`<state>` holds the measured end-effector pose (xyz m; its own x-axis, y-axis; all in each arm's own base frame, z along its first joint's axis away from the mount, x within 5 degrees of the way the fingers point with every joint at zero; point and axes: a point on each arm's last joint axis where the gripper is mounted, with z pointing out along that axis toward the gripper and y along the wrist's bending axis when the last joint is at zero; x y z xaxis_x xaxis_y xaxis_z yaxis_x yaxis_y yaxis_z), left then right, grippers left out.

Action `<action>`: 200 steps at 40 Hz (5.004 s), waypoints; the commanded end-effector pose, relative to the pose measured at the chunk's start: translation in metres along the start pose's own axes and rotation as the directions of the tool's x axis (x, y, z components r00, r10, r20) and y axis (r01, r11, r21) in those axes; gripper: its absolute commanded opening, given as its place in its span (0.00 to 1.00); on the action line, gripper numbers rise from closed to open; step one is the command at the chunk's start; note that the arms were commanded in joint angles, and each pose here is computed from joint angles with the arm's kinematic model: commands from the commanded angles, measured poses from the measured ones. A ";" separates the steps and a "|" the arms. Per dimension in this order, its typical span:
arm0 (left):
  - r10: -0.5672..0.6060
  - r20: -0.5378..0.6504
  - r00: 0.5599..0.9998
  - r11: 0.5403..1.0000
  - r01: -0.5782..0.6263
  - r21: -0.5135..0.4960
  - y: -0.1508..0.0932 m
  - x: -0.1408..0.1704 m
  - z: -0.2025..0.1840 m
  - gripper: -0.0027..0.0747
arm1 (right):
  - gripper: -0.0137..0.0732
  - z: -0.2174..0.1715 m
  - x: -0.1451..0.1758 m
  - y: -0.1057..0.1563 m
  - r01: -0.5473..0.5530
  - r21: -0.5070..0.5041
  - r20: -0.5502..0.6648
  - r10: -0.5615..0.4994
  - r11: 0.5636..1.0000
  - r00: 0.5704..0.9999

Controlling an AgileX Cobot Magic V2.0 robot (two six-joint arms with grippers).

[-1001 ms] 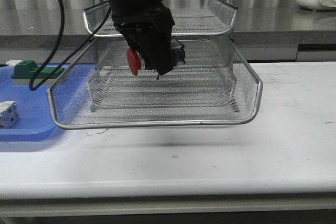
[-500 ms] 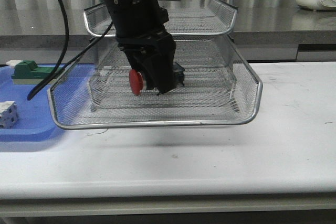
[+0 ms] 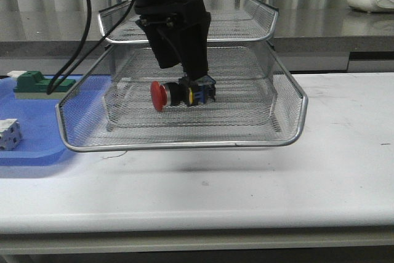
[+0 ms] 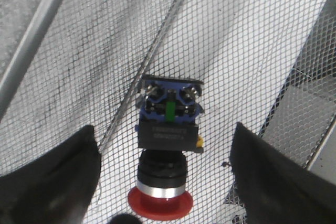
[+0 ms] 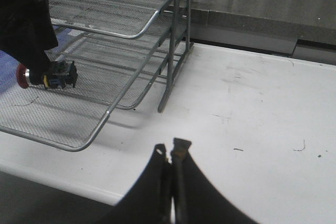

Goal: Place button on rack with both arms
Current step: 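Lower the red button into the tray and open the left gripper, then withdraw the left gripper upward away from the rack, then push the middle tray back into the rack with the right gripper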

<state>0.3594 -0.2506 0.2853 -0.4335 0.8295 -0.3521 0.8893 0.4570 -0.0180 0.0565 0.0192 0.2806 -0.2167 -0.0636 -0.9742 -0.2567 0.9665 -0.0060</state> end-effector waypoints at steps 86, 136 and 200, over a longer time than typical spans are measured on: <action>0.087 0.890 0.447 0.540 0.730 -0.419 -0.179 0.334 -0.142 0.01 | 0.09 -0.002 -0.014 -0.002 -0.007 0.016 0.093 0.005 1.000 0.996; 0.087 0.891 0.446 0.539 0.731 -0.419 -0.179 0.334 -0.142 0.01 | 0.09 0.046 -0.039 -0.011 -0.060 0.036 -0.010 0.060 0.998 0.998; 0.087 0.891 0.446 0.539 0.731 -0.419 -0.179 0.334 -0.142 0.01 | 0.09 0.252 0.017 0.171 0.031 -0.475 -0.421 -0.259 0.879 0.869</action>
<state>0.0353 -0.0111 0.2893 -0.0710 0.1590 -0.9847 0.1277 0.9805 0.1492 0.2316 0.2442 0.1799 -0.5802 -0.4912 -0.6497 -0.6987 0.7101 0.0871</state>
